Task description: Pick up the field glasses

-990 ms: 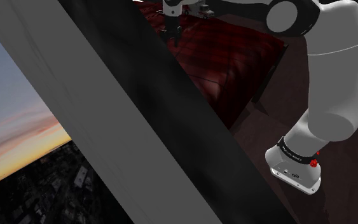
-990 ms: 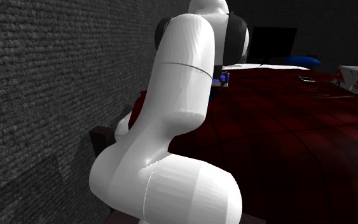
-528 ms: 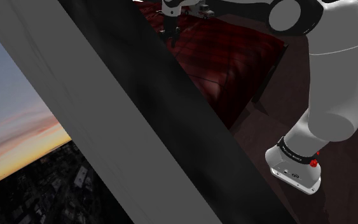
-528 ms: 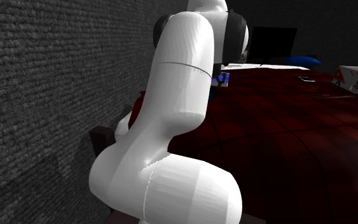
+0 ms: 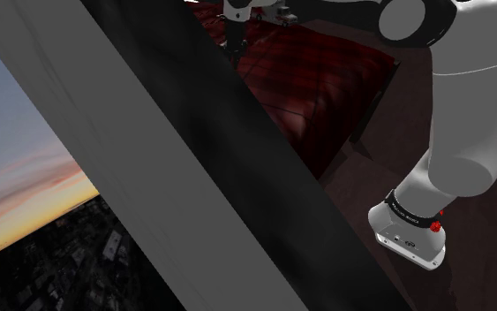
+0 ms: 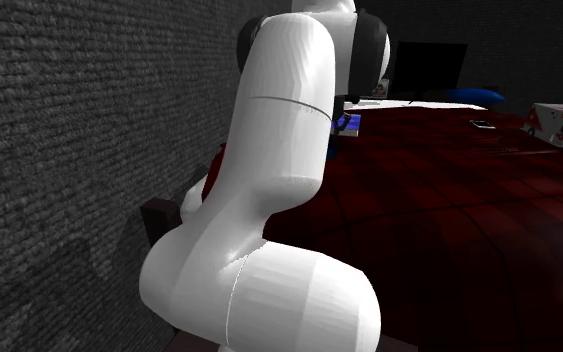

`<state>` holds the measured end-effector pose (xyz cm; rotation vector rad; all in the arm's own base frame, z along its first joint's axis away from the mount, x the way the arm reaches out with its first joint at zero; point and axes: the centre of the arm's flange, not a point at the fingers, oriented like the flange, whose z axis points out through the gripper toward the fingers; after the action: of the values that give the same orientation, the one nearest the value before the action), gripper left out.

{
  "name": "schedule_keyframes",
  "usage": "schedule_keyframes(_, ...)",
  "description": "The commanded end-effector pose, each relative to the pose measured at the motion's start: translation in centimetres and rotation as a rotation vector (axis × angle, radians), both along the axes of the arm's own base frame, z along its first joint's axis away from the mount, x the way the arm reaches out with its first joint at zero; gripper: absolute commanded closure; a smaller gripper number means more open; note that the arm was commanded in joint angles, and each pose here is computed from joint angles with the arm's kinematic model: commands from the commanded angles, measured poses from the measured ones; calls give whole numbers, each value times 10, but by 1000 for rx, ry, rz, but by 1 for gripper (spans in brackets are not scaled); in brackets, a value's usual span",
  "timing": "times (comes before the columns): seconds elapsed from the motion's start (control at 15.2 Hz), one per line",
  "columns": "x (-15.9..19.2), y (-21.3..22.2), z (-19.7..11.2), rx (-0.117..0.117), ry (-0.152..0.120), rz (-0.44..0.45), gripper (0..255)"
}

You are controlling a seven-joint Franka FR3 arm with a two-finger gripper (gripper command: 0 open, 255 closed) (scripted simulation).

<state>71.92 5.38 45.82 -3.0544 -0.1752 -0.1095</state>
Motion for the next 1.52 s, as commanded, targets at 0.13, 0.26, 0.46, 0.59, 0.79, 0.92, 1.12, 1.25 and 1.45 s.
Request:
schedule_keyframes(0.13,13,-12,-47,-30,90,-6,255)
schedule_keyframes(0.26,13,-12,-36,-30,90,-6,255)
schedule_keyframes(0.46,13,-12,-21,-30,90,-6,255)
schedule_keyframes(0.59,13,-12,-10,-30,90,-6,255)
schedule_keyframes(0.79,13,-12,6,-30,90,-6,255)
schedule_keyframes(0.92,13,-12,7,-28,86,-4,255)
schedule_keyframes(1.12,12,-16,2,166,149,-100,0)
schedule_keyframes(1.25,10,-20,-3,361,211,-196,0)
schedule_keyframes(1.45,7,-23,-11,653,302,-340,0)
